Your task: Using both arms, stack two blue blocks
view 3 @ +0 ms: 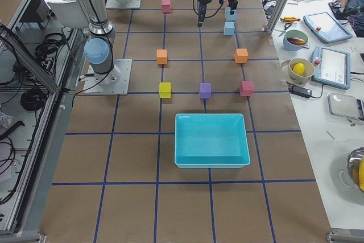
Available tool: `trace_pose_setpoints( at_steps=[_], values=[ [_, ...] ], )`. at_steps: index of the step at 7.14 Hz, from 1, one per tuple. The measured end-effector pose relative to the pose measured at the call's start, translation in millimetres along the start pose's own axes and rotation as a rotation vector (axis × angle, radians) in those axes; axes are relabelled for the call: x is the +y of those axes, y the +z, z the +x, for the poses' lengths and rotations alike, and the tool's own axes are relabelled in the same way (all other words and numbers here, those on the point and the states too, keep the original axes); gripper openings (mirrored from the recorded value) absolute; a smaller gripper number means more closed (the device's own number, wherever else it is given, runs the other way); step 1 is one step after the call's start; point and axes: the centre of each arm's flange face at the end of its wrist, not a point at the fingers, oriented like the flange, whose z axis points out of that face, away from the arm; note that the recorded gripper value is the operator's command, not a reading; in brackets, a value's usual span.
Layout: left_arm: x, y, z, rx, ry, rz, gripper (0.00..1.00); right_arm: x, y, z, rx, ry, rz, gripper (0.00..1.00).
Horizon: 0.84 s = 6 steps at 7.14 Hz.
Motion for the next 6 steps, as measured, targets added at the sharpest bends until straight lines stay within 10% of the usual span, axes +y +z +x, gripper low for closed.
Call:
trace_pose_setpoints(
  at_steps=[6],
  values=[
    [3.6,22.2,17.4,-0.01,0.013,-0.01,0.0,7.8,-9.6,18.8,-0.024,-0.072,0.013,1.0]
  ],
)
